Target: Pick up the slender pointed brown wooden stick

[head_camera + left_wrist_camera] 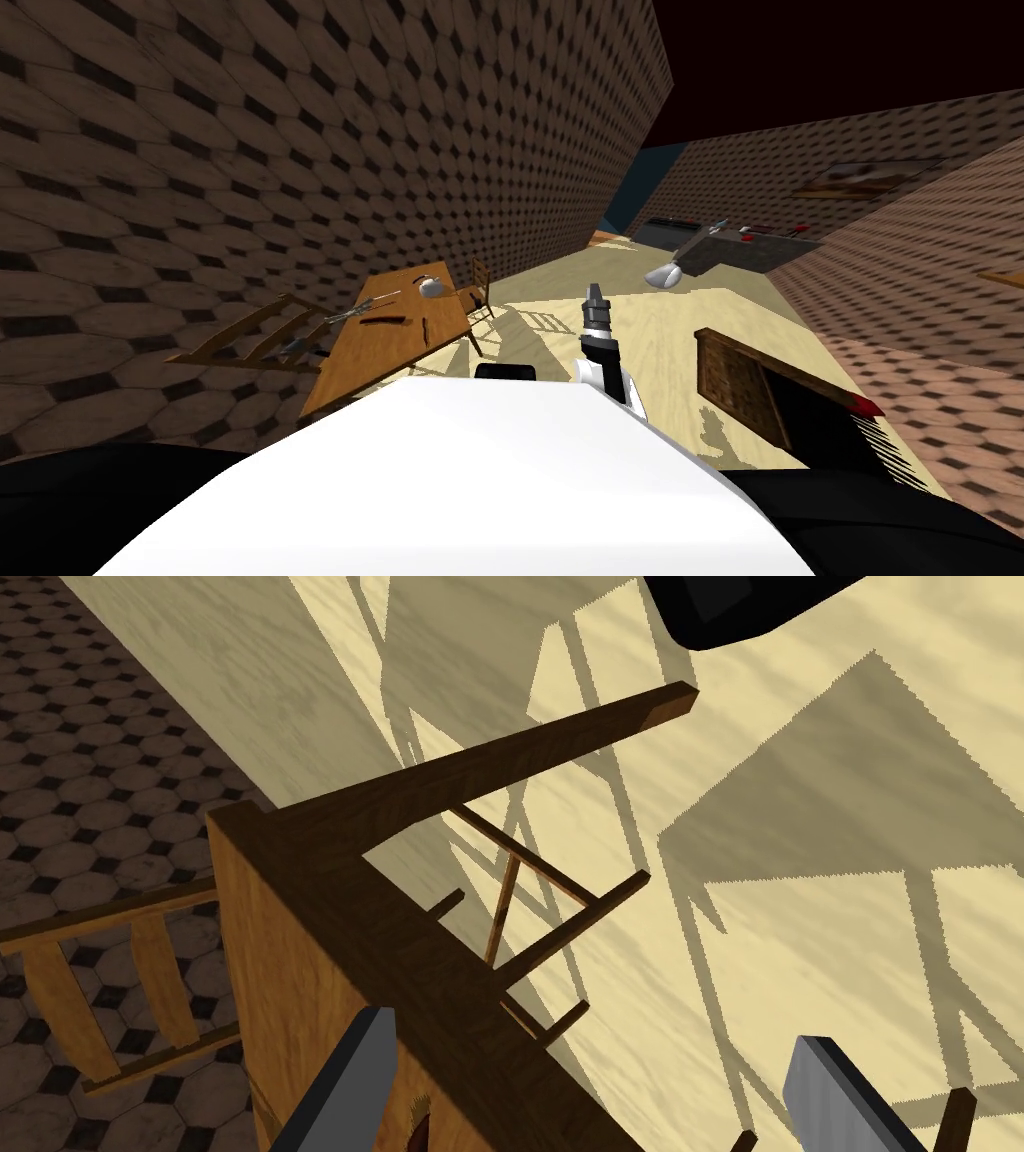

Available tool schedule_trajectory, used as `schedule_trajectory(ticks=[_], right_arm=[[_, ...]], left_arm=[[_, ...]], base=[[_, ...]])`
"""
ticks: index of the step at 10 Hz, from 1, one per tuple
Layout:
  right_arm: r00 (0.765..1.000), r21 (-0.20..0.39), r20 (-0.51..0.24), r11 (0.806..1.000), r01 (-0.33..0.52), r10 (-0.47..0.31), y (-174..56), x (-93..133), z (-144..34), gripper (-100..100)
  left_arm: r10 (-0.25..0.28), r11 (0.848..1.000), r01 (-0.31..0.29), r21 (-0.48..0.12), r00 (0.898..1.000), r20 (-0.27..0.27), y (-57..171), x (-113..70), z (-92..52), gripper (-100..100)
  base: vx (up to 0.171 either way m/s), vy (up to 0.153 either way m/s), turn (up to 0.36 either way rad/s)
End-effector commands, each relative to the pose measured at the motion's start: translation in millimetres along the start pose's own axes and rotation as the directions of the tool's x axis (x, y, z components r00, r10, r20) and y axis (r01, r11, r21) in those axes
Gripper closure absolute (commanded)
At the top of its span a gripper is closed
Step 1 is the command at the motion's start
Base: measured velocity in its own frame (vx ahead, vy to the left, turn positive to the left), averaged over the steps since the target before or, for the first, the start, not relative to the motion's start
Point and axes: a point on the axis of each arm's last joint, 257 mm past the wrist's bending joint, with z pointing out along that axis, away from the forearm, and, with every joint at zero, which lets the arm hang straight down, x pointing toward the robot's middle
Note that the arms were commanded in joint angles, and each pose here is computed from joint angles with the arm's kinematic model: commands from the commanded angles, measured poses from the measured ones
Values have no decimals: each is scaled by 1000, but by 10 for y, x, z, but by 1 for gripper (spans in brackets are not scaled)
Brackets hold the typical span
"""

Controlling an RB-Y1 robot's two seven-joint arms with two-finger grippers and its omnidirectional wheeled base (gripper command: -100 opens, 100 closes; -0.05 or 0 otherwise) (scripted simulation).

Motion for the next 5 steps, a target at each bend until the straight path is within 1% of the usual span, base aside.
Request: schedule_trajectory(ticks=[1,2,3,4,5], right_arm=[[1000,0,0,1000,0,0,0,0,0,0],[1000,0,0,1000,0,0,0,-1,0,0],[1000,0,0,1000,0,0,0,-1,0,0],[1000,0,0,1000,0,0,0,0,0,0],[1000,0,0,1000,0,0,0,0,0,0]], left_arm=[[2,1000,-2,-26,1000,-4,126,-44,-54,-100],[-6,999,6,-44,1000,0,212,-48,-88,-100],[4,996,-5,-92,1000,-13,380,-64,-179,-100],[4,987,-7,-158,1000,-21,636,-84,-323,-100],[4,975,-10,-222,1000,-27,876,-103,-477,-100]], base=[[88,-22,-128],[46,-2,19],[86,-15,-214],[164,-23,-372],[190,-28,-285]])
